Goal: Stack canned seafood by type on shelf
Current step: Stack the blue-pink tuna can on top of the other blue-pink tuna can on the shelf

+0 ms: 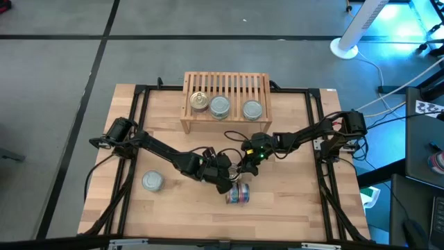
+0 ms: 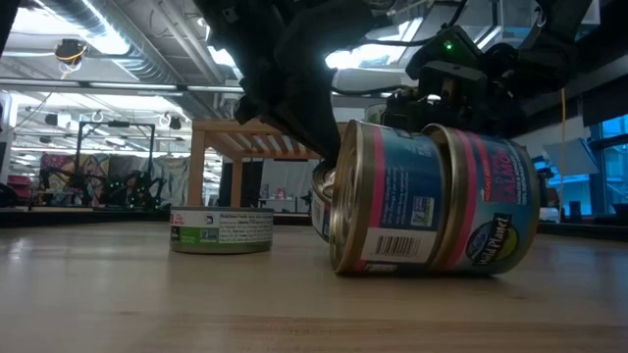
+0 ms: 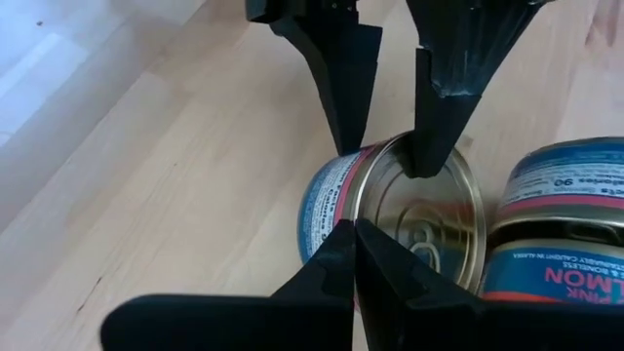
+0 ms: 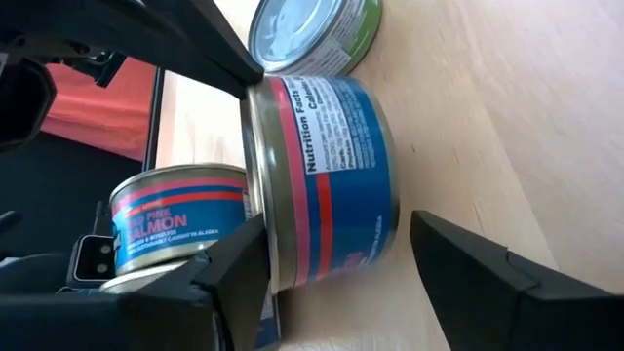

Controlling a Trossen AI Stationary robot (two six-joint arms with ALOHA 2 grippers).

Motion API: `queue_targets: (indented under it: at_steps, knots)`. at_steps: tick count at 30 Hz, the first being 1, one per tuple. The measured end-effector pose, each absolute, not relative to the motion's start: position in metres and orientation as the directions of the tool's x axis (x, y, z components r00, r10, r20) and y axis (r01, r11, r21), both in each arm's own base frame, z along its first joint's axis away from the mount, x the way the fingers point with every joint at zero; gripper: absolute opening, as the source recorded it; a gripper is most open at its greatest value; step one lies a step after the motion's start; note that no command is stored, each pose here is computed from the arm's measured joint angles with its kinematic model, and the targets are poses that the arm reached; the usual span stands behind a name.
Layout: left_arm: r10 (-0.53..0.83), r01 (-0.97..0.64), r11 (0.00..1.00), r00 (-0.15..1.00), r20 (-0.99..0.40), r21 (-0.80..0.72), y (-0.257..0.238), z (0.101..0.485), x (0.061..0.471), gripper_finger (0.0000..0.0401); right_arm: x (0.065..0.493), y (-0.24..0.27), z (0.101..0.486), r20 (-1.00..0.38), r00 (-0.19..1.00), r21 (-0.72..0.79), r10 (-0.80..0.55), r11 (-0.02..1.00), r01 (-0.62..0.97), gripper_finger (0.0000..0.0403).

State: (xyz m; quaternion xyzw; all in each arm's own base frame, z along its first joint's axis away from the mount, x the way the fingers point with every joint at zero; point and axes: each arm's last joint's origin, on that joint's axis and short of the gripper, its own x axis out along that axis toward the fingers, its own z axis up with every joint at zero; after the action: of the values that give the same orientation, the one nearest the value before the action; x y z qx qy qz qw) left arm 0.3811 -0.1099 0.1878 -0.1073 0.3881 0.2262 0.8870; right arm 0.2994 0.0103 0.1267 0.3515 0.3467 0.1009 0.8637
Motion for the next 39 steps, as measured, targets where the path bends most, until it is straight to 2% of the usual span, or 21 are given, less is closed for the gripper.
queue_targets:
  at_steps: [5,20,39]
  knots:
    - [0.32,-0.487,0.873,0.603,-0.731,-0.019,-0.11,0.188,0.382,0.0,0.299,0.01,0.127,-0.529,0.741,0.688,0.413,0.721,0.089,0.0244]
    - [0.318,-0.486,0.874,0.606,-0.729,-0.022,-0.111,0.189,0.382,0.0,0.299,0.031,0.129,-0.501,0.722,0.7,0.477,0.714,0.014,0.0244]
    - [0.331,-0.483,0.875,0.613,-0.717,-0.009,-0.112,0.189,0.382,0.0,0.3,0.029,0.129,-0.504,0.744,0.704,0.438,0.708,0.059,0.0243]
